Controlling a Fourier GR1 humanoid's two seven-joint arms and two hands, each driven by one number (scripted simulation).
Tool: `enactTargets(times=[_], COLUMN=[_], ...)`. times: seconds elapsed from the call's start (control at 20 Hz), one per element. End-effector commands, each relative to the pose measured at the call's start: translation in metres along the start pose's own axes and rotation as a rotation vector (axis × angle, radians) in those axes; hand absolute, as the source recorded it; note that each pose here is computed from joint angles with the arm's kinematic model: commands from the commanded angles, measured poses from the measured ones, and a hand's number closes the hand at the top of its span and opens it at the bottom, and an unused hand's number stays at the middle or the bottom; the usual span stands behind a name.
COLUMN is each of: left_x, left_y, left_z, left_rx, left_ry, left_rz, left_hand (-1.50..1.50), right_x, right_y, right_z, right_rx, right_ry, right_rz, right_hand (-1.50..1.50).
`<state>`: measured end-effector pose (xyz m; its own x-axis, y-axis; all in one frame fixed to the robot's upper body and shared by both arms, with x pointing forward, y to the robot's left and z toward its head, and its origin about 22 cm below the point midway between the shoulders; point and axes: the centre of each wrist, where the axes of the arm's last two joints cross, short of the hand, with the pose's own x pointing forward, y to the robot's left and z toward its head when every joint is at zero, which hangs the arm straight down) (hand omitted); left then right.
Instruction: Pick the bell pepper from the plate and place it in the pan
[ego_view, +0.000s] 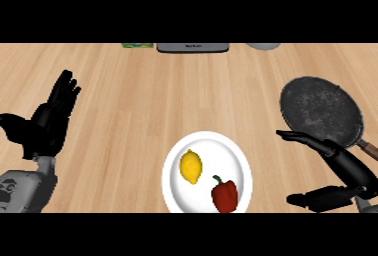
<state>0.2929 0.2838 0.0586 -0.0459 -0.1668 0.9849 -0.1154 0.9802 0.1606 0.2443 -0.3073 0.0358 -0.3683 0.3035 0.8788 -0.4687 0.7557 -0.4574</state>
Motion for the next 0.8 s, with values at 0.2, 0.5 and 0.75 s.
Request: enactTargets(times=[0.2, 0.5, 0.75], left_x=[-0.003, 0.002, -0.011], left_y=[-0.009, -0.008, 0.003], left_z=[-0.002, -0.004, -0.004], left_rx=[-0.018, -0.027, -0.016], left_ry=[0.005, 0.000, 0.000], left_rz=[0.005, -0.004, 0.002], left_hand=[0.00, 0.00, 0.00], right_x=[0.071, 0.131, 0.145], right_y=[-0.071, -0.060, -0.057], right_z=[-0.027, -0.072, -0.103], right_rx=[0.256, 0.289, 0.292], right_ry=[0.089, 0.124, 0.108], right_rz=[0.329, 0.379, 0.446], right_hand=[-1.50, -1.50, -1.50])
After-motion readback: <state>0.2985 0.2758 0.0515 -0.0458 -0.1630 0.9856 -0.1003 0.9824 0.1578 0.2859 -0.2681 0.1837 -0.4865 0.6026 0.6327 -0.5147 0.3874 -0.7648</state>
